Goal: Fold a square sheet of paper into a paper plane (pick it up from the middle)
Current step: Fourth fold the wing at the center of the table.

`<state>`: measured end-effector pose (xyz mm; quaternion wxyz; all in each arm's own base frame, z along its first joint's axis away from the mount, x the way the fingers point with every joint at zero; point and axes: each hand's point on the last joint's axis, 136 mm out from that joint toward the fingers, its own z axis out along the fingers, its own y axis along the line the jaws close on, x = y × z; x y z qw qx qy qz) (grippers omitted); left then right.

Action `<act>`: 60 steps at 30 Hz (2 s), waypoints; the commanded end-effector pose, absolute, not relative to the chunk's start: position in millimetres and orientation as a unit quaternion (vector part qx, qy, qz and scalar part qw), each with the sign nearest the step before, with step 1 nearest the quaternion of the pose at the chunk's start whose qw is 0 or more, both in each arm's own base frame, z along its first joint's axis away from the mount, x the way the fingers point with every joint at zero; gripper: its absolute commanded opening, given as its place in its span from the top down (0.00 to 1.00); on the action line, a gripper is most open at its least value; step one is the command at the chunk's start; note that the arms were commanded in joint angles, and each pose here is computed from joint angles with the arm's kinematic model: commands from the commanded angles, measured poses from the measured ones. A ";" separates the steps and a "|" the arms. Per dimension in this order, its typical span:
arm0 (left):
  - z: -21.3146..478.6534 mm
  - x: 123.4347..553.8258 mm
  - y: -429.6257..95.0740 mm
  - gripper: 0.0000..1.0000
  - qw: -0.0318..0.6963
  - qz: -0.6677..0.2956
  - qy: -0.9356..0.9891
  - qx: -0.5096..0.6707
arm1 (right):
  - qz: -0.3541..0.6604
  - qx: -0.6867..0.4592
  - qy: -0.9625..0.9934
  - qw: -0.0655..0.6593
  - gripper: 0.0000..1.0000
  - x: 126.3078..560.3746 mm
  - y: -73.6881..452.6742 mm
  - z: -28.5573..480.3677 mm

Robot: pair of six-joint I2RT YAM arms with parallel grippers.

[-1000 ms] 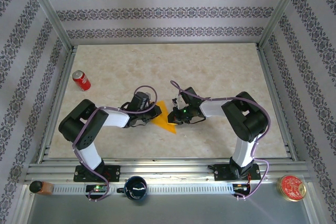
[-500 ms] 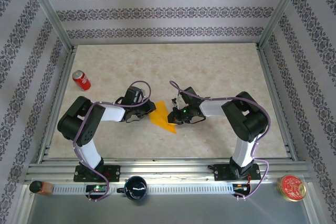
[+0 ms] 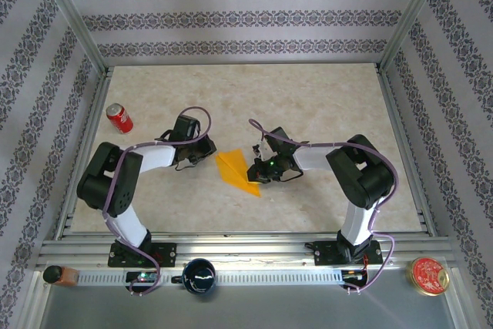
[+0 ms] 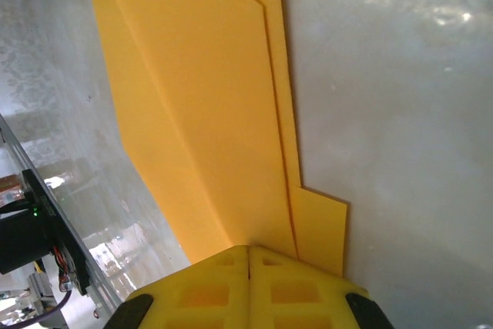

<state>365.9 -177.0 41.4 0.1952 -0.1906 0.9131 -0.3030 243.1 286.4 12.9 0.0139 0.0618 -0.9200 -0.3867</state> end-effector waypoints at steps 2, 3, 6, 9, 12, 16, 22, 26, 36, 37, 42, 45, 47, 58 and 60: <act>78.3 364.2 -194.8 0.90 0.225 -0.335 0.901 -0.157 | -0.289 0.027 -0.955 0.069 1.00 215.9 245.9 -27.6; 80.9 361.2 -203.2 0.90 0.225 -0.347 0.898 -0.151 | -0.290 0.028 -0.954 0.067 1.00 216.4 246.4 -26.5; 78.3 350.8 -230.6 0.90 0.210 -0.375 0.892 -0.135 | -0.291 0.025 -0.954 0.064 1.00 218.8 247.2 -24.0; 68.8 345.2 -257.9 0.91 0.187 -0.402 0.886 -0.132 | -0.296 0.021 -0.953 0.060 1.00 220.9 248.8 -22.4; 50.9 339.4 -267.3 0.91 0.171 -0.396 0.891 -0.139 | -0.299 0.021 -0.952 0.059 1.00 222.1 250.3 -20.7; 24.5 332.1 -258.9 0.91 0.157 -0.375 0.900 -0.156 | -0.302 0.024 -0.951 0.055 1.00 224.9 252.7 -16.2; -4.4 317.9 -241.6 0.93 0.147 -0.343 0.912 -0.173 | -0.330 0.030 -0.943 0.036 1.00 233.6 264.0 0.8; -10.7 311.1 -237.8 0.94 0.141 -0.340 0.914 -0.173 | -0.377 0.049 -0.925 0.004 0.99 243.4 282.9 28.0; -10.3 311.5 -238.4 0.94 0.137 -0.336 0.916 -0.169 | -0.399 0.079 -0.914 0.011 0.96 255.9 320.2 26.8; -9.5 312.2 -238.9 0.94 0.139 -0.337 0.916 -0.168 | -0.392 0.079 -0.917 0.012 0.96 256.4 320.6 21.5; -10.2 311.3 -238.3 0.94 0.137 -0.338 0.915 -0.171 | -0.350 0.066 -0.934 0.035 0.95 245.7 303.2 -6.6; -13.9 309.8 -234.2 0.96 0.133 -0.331 0.917 -0.177 | -0.346 0.065 -0.935 0.045 0.94 230.2 292.5 -11.7; -17.9 308.2 -228.4 0.97 0.128 -0.319 0.921 -0.185 | -0.345 0.065 -0.935 0.047 0.94 222.0 285.6 -13.0; -17.6 309.5 -222.4 0.98 0.130 -0.314 0.922 -0.187 | -0.352 0.061 -0.932 0.059 0.93 184.7 258.1 -10.1; -17.5 309.9 -222.9 0.98 0.130 -0.314 0.922 -0.187 | -0.344 0.057 -0.935 0.062 0.92 177.4 249.0 -13.2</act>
